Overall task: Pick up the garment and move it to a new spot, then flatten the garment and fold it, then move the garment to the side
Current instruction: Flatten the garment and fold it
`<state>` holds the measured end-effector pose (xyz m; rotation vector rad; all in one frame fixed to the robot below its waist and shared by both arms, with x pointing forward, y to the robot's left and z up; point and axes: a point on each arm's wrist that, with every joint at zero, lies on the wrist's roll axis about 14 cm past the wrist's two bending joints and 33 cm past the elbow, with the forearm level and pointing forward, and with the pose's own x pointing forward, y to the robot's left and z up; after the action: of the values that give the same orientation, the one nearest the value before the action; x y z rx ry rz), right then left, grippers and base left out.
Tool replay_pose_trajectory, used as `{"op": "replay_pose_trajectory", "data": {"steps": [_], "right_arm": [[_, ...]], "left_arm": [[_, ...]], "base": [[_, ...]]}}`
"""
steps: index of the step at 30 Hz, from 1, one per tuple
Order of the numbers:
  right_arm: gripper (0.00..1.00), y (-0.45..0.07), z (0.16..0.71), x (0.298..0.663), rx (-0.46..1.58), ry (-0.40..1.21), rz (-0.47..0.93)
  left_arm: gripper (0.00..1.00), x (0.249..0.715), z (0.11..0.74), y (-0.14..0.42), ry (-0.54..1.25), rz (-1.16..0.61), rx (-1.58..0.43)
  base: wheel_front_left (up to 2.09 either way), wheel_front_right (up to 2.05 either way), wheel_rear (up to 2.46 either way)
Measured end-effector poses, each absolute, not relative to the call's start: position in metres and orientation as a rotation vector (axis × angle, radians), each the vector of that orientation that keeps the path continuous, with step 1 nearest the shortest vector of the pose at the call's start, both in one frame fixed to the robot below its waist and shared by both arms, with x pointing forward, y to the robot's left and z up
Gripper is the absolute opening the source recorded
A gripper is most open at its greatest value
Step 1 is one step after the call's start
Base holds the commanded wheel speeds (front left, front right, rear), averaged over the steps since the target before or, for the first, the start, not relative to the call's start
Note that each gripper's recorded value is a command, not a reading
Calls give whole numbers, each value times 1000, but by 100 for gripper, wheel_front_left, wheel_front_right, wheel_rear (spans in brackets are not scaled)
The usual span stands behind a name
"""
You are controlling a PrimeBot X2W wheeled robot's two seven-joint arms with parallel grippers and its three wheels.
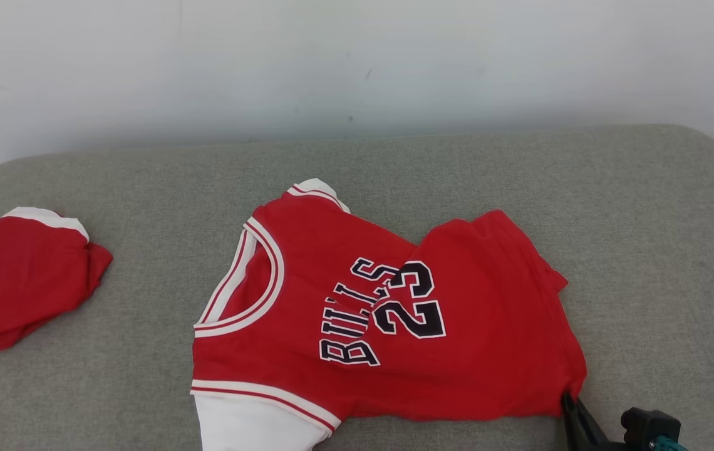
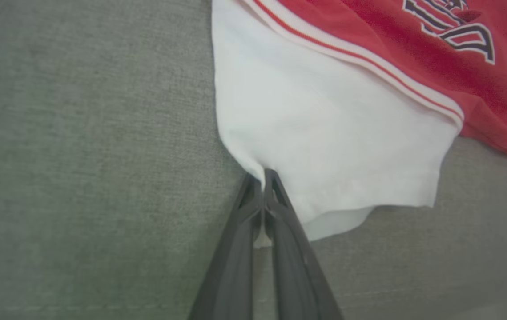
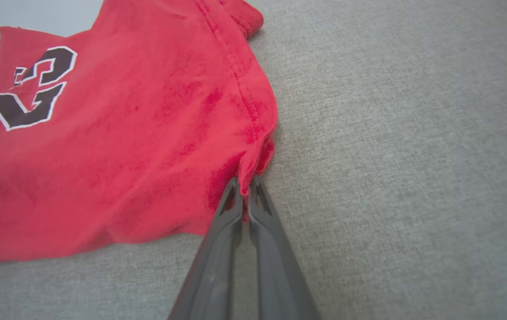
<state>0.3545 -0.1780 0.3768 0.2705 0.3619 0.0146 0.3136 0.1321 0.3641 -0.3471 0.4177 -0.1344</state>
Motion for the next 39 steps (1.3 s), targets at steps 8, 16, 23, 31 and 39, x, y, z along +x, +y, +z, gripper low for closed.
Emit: {"op": "replay_pose_trajectory", "data": {"steps": [8, 16, 23, 31, 39], "right_arm": [[0, -169, 428, 382, 286, 185, 76], [0, -162, 501, 435, 271, -18, 164], [0, -166, 572, 498, 291, -157, 206], [0, -186, 668, 593, 294, -303, 214], [0, -192, 735, 670, 253, -389, 201]], "left_arm": [[0, 361, 432, 129, 189, -176, -428], [0, 445, 543, 134, -92, -288, -412], [0, 518, 630, 129, -221, -367, -419], [0, 615, 729, 131, -374, -385, -377], [0, 678, 808, 128, -539, -377, -362]], "base": [[0, 0, 0], [0, 0, 0], [0, 0, 0], [0, 0, 0], [0, 0, 0]]}}
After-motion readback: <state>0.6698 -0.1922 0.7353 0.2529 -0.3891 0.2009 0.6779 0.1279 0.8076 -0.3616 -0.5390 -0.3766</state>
